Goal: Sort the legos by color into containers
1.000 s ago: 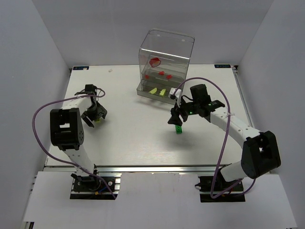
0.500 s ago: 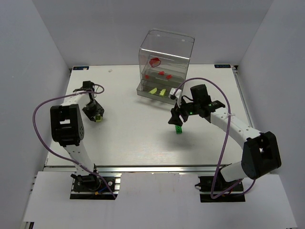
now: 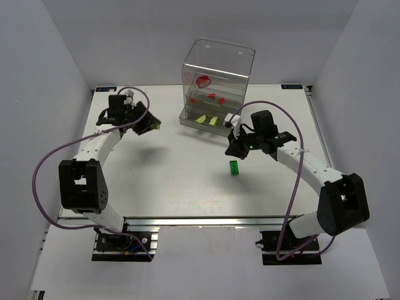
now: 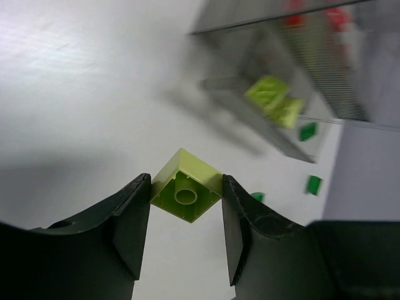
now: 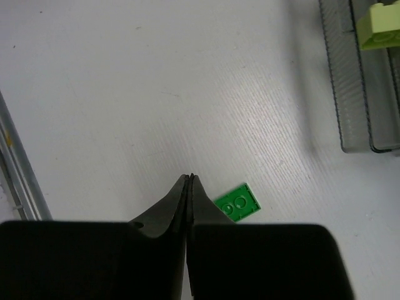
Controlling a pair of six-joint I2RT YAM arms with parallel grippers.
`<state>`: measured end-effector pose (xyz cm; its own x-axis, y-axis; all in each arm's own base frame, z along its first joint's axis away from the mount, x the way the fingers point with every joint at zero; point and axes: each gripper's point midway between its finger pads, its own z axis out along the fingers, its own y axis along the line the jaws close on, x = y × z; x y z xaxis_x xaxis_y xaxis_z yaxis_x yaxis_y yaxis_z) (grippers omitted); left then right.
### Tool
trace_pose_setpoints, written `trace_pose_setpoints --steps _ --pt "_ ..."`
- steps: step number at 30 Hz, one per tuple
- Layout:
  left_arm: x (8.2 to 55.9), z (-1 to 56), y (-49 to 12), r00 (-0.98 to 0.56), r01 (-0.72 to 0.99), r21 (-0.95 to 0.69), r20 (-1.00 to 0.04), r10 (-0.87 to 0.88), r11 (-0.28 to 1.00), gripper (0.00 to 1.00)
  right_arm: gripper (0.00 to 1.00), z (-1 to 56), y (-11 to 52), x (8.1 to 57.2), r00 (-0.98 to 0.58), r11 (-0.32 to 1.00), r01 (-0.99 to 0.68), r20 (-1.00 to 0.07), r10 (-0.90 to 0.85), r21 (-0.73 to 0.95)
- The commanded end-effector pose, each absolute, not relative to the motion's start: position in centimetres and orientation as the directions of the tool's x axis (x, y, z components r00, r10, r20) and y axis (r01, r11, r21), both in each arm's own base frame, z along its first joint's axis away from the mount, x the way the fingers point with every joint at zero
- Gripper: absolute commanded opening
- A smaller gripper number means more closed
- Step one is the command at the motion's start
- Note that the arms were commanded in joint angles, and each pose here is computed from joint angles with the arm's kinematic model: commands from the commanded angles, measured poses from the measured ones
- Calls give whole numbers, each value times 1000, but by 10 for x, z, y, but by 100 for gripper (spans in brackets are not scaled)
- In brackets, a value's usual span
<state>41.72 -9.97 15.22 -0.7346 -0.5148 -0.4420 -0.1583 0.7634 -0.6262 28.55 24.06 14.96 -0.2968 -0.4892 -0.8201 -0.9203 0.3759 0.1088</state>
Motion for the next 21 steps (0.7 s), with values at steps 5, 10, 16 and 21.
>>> trace_pose_setpoints --steps 5,10,16,21 --pt "482 250 -187 -676 141 -776 -529 -513 615 0 0 184 230 309 -271 481 -876 -860 -434 33" --pt "523 241 -222 -703 123 -787 -499 -506 605 2 0 185 224 312 -271 499 -866 -860 -433 22" --pt "538 230 -239 -721 91 -774 -485 -494 627 12 0 188 219 316 -264 513 -858 -861 -435 3" --pt "536 221 -243 -730 81 -770 -478 -489 632 17 0 186 217 317 -268 516 -856 -861 -433 7"
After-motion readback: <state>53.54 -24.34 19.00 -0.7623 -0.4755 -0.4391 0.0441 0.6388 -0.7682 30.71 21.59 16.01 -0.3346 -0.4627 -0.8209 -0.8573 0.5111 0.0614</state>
